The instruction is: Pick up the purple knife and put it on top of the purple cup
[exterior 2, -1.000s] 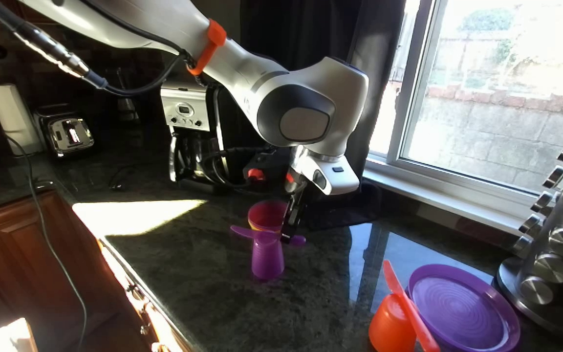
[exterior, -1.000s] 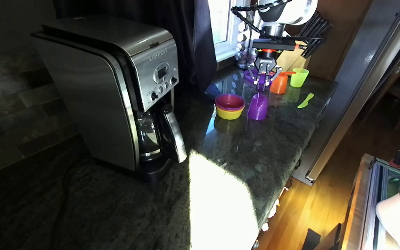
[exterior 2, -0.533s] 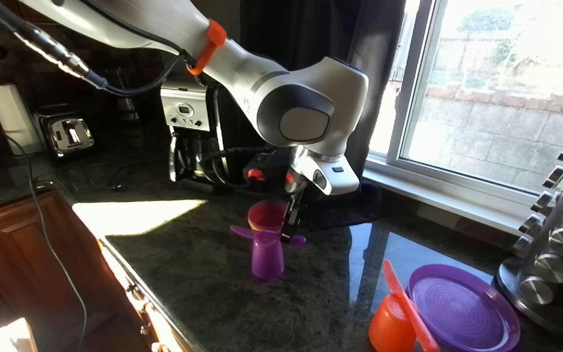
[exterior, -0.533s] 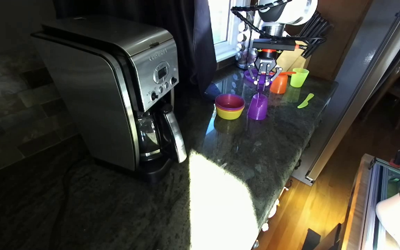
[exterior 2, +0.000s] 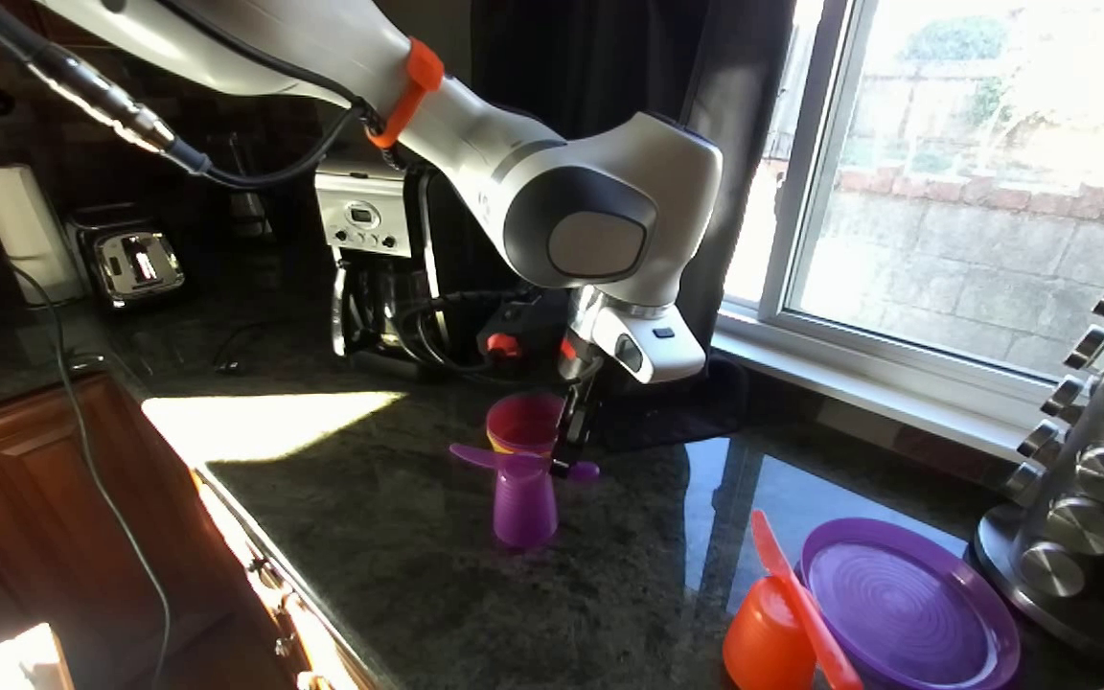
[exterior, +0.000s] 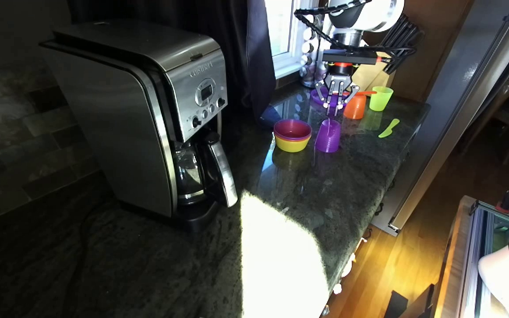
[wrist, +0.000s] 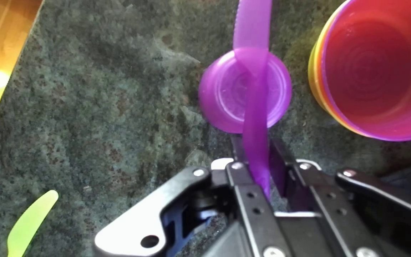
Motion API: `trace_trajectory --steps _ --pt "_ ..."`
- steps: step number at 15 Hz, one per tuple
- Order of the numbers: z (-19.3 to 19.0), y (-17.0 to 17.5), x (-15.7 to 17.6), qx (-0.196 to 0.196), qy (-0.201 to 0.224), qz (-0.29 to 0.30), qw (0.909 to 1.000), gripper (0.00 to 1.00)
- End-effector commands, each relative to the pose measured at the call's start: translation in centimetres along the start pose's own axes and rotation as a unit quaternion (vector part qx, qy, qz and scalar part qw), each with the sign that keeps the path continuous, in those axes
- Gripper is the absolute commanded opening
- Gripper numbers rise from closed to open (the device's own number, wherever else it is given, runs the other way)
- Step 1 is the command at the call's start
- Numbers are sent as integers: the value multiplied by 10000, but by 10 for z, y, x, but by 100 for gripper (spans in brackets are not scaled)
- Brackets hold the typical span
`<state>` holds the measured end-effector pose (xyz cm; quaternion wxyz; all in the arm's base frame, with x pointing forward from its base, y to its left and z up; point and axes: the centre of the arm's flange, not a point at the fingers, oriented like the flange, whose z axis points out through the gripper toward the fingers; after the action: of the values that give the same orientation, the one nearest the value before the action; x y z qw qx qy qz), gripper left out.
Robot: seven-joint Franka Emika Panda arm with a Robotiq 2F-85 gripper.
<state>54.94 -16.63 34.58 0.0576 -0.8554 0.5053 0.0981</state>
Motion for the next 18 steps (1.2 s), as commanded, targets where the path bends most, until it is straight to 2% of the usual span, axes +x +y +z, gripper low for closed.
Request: trace_trajectory --steps 1,6,8,9,10,11,14,17,18 --pt "1 3 -5 -11 -55 -87 9999 6" --pt "2 2 -6 -24 -33 -88 10000 6" --pt "3 1 -7 -36 -26 -99 9999 19" --pt "3 1 -7 -41 -22 -100 9999 18" --pt "3 1 -7 -46 -21 -103 9999 26" --pt "3 1 -8 -58 -17 -109 9999 44" --pt "4 1 -9 -67 -15 -120 9999 67" --pt "3 1 -7 -47 13 -124 9999 82" --pt "2 2 -6 -38 14 -142 9999 93"
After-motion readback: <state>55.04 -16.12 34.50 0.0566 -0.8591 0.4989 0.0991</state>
